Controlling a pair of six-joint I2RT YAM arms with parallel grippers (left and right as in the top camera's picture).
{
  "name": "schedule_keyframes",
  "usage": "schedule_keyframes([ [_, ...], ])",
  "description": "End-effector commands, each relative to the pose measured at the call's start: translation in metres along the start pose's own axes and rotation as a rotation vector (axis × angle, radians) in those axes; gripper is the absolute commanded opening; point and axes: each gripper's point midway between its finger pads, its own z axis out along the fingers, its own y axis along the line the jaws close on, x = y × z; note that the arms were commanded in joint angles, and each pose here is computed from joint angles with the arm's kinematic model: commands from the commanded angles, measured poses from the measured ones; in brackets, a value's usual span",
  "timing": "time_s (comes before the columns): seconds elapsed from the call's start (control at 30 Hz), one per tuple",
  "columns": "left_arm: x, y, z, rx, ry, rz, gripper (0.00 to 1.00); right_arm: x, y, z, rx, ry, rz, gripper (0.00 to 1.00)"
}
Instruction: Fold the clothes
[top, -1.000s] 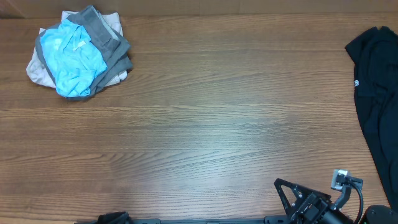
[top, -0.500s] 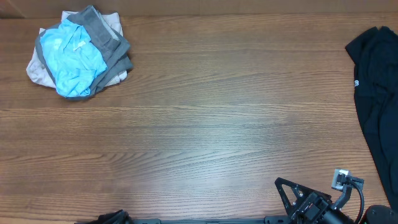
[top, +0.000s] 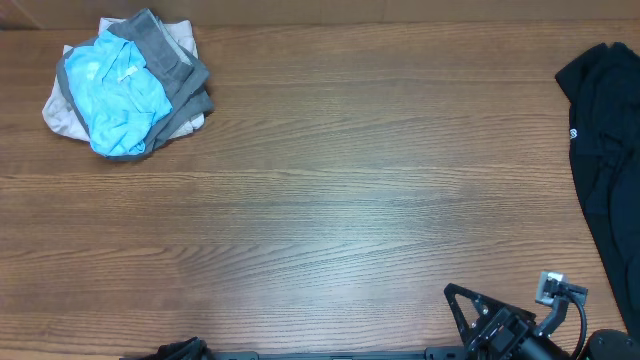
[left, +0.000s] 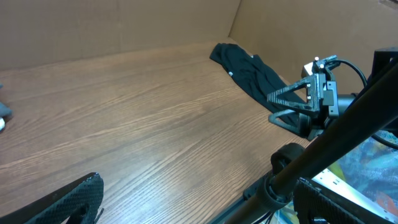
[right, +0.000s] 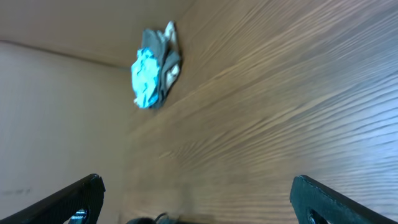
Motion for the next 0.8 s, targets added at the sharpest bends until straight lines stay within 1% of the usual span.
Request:
schedule_keyframes([
  [0.0,0.002,0.001,-0.001,-0.005,-0.001,-0.008,1.00,-0.016,-0.014,-0.005,0.086,-0.103,-0.038,1.00],
  [0.17,0.002,0.001,-0.001,-0.005,-0.001,-0.008,1.00,-0.037,-0.046,-0.009,0.255,-0.232,-0.028,1.00],
  [0.27,0.002,0.001,-0.001,-0.005,-0.001,-0.008,1.00,-0.045,-0.060,-0.004,0.294,-0.282,-0.036,1.00],
  [0.33,0.002,0.001,-0.001,-0.005,-0.001,-0.008,1.00,-0.055,-0.058,0.003,0.261,-0.323,-0.090,1.00],
  [0.43,0.002,0.001,-0.001,-0.005,-0.001,-0.008,1.00,-0.069,-0.043,0.020,0.143,-0.385,-0.236,1.00],
  [0.47,0.002,0.001,-0.001,-0.005,-0.001,-0.008,1.00,-0.070,-0.042,0.023,0.129,-0.389,-0.261,1.00],
  [0.63,0.002,0.001,-0.001,-0.005,-0.001,-0.008,1.00,-0.075,-0.061,0.053,0.120,-0.410,-0.368,1.00],
  [0.77,0.002,0.001,-0.001,-0.005,-0.001,-0.008,1.00,-0.088,-0.070,0.077,0.091,-0.465,-0.448,1.00],
])
